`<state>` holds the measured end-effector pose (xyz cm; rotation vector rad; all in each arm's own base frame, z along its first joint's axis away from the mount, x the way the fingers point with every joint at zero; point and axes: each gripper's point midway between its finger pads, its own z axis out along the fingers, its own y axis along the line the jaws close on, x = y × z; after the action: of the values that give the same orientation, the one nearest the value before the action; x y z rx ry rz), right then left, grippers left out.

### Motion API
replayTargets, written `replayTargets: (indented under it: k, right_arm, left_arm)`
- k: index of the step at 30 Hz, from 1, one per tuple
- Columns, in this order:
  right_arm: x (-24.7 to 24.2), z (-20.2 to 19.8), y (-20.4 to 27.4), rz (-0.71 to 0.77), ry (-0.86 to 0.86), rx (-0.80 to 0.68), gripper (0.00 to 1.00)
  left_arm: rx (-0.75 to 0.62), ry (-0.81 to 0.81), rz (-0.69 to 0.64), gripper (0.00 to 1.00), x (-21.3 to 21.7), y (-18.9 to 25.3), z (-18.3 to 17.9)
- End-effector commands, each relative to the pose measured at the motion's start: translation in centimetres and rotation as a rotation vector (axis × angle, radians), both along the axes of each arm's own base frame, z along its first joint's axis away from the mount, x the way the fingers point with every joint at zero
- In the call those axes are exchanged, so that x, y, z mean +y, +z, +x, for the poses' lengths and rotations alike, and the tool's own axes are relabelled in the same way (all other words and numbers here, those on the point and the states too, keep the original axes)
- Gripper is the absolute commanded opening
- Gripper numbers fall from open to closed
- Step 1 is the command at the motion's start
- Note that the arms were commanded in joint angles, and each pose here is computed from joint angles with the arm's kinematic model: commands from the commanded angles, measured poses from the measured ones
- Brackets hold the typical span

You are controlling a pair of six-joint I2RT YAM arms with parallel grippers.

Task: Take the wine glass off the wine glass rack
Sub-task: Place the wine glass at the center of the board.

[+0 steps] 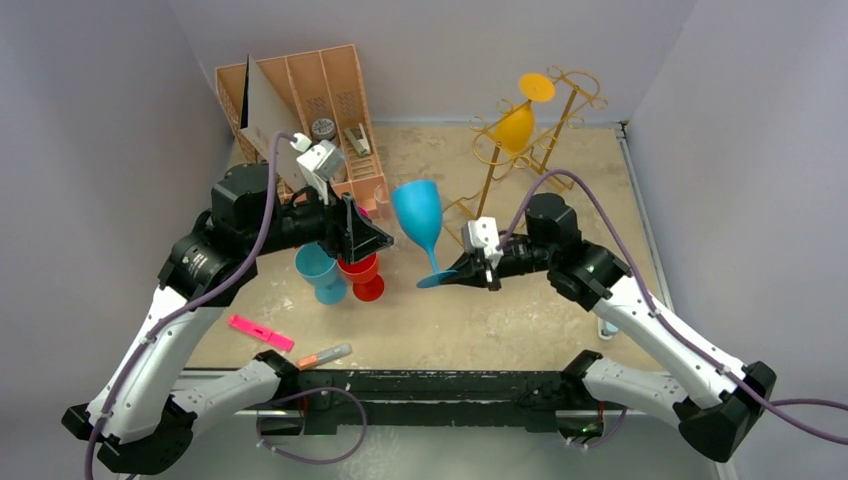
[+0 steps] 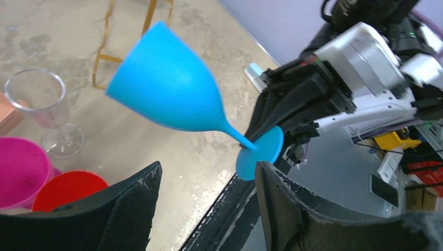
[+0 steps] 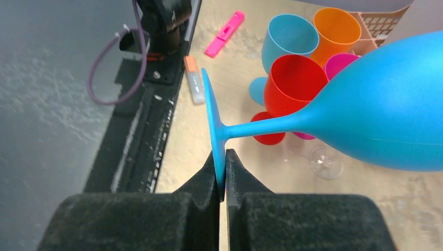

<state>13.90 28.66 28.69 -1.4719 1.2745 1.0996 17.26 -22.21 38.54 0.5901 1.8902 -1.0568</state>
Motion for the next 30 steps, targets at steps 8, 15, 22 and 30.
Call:
replayTargets:
  k: [8,15,22,30]
  right_arm:
    - [-1.5,0.4,-3.5,-0.034,0.086,-0.388,0.00]
    - [-2.5,0.0,-6.5,-0.093,0.124,-0.469,0.00]
    - [-3.1,-0.8,-8.7,-0.132,0.198,-0.531,0.00]
    - [-2.9,-1.7,-8.8,-0.090,0.247,-0.592,0.00]
  left_arm:
    - [-0.050,0.159,0.004,0.68,1.9,1.2,1.7]
    - [0.031,0.129,0.043,0.76,0.6,-0.5,2.7]
    - [0.119,0.031,0.050,0.77,-2.1,-1.7,3.7]
    - [0.182,-0.157,0.028,0.77,-4.5,-2.1,2.6]
